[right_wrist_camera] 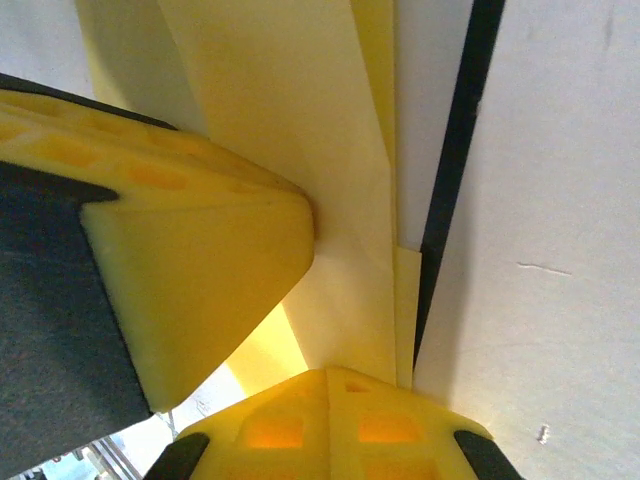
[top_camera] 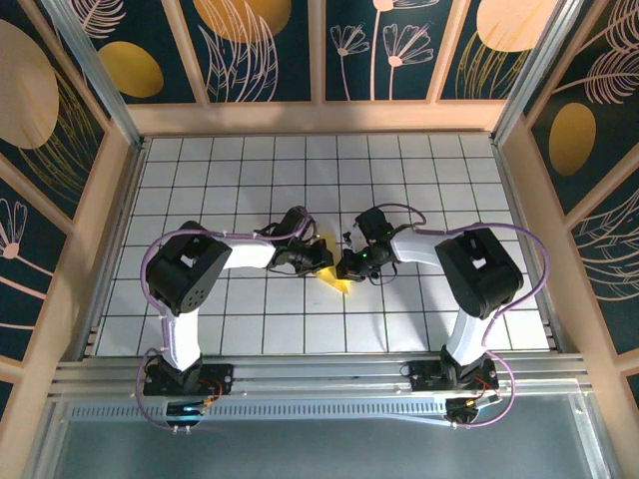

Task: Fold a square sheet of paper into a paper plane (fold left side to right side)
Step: Fourth fold the wing at the center of the table.

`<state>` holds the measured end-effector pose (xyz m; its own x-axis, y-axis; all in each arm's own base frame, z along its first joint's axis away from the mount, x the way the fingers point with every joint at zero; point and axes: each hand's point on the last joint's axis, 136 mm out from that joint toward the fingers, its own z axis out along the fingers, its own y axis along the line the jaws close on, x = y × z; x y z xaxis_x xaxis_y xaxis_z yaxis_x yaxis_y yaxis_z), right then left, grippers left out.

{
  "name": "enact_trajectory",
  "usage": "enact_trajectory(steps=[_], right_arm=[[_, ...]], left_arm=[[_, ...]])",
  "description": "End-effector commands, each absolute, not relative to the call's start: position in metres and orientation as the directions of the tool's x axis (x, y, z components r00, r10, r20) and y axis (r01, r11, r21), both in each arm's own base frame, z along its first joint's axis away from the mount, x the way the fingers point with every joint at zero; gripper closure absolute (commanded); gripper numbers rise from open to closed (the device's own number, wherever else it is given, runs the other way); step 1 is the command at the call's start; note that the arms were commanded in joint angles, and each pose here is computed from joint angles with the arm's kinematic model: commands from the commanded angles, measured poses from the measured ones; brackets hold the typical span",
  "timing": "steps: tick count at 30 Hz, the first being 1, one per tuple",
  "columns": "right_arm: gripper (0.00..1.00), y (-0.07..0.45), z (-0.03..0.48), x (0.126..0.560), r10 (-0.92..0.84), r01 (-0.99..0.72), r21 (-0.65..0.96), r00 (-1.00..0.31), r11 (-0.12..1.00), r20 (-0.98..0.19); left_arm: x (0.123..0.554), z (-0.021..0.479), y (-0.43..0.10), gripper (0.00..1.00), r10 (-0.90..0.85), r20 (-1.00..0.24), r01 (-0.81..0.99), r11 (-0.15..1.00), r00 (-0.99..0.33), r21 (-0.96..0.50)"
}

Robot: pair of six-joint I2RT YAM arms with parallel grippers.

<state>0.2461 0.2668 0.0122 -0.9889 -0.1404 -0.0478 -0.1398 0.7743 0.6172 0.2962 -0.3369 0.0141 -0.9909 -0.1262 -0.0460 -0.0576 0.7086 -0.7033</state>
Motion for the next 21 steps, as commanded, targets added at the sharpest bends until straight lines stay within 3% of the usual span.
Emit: enact_trajectory(steps=[1, 21], right_arm=[[1.00, 0.210, -0.040, 0.221, -0.103, -0.064, 0.366, -0.991, 0.928, 0.086], [1.00, 0.208, -0.043, 0.213, -0.138, -0.092, 0.340, -0.984, 0.936, 0.113]], left_arm=[[0.306, -0.004, -0.319, 0.99, -0.186, -0.023, -0.126, 0.746, -0.982, -0.654], [0.370, -0.017, -0.253, 1.00, -0.288, -0.117, -0.171, 0.798, -0.950, -0.578]])
